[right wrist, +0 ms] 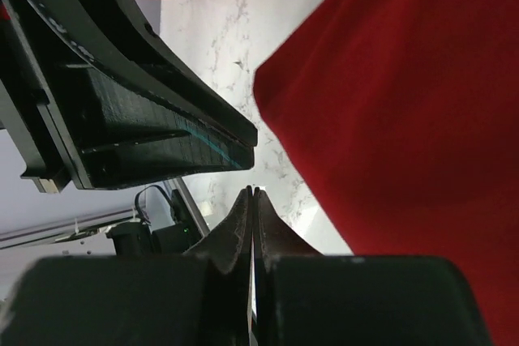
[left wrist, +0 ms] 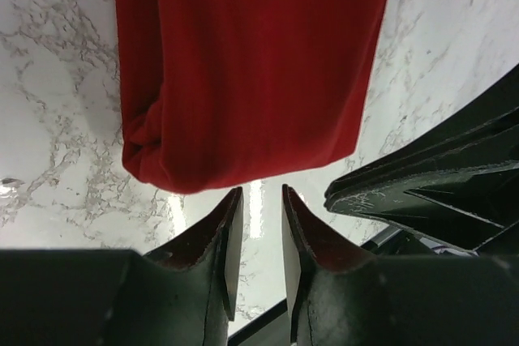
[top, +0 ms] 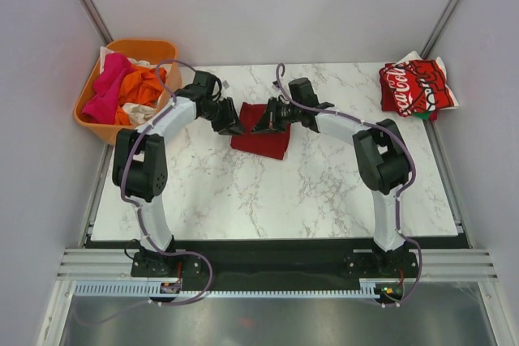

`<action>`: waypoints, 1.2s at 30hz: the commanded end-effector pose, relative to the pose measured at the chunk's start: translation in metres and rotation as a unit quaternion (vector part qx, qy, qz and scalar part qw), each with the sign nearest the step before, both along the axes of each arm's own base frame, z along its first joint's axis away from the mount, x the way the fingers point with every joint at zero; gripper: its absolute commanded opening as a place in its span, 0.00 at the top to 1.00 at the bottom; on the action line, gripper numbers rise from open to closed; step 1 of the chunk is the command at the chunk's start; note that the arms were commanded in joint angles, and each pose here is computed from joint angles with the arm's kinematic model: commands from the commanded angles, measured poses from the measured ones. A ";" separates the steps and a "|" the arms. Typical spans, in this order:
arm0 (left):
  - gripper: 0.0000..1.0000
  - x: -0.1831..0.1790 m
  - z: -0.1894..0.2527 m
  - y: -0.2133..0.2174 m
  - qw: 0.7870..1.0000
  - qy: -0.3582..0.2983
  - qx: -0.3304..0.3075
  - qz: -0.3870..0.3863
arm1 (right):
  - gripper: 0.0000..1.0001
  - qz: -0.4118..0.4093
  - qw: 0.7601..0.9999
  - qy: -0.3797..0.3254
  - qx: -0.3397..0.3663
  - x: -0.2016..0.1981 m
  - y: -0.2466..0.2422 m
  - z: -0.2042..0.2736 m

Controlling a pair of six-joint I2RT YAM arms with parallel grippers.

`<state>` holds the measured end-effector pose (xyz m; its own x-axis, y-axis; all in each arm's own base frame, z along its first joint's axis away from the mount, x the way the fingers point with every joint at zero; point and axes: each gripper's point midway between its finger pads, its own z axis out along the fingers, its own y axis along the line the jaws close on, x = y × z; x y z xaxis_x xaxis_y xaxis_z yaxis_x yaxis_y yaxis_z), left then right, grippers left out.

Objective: Fold and stack the t-shirts
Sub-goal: Fold the tshirt

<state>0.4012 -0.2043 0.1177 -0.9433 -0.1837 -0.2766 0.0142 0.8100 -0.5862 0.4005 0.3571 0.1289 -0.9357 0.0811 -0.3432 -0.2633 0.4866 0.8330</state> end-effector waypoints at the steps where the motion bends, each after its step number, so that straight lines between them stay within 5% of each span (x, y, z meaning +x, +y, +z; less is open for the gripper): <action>1: 0.68 0.010 0.000 -0.008 0.999 -0.014 -0.030 0.000 | 1.00 -0.005 0.999 -0.024 0.021 0.009 -0.001 0.004; 11: 0.68 -0.025 -0.091 0.000 0.994 0.105 0.000 0.002 | 1.00 -0.006 0.996 0.059 -0.061 -0.019 -0.031 -0.121; 13: 0.72 0.004 -0.101 0.002 0.998 0.053 0.013 0.029 | 1.00 -0.013 0.994 0.079 -0.075 -0.028 -0.045 -0.147; 19: 0.73 -0.006 -0.131 0.016 0.995 0.078 0.049 0.045 | 1.00 -0.026 0.991 0.102 -0.088 -0.035 -0.072 -0.171; 26: 0.74 -0.001 -0.099 0.017 0.997 0.048 0.043 0.052 | 0.99 -0.021 0.996 0.058 -0.071 -0.015 -0.073 -0.118; 31: 0.73 0.024 -0.035 0.011 0.998 -0.026 0.023 0.053 | 0.78 -0.011 0.999 -0.013 -0.037 0.013 -0.056 -0.025; 36: 0.73 0.033 0.005 0.005 0.996 -0.073 0.009 0.051 | 0.74 -0.003 0.998 -0.055 0.005 0.029 -0.038 0.031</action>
<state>0.4125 -0.2000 0.0688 -0.9298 -0.2534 -0.2669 -0.0618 0.8225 -0.5654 0.4174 0.3085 0.0962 -0.9407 0.0853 -0.3283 -0.2347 0.5351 0.8115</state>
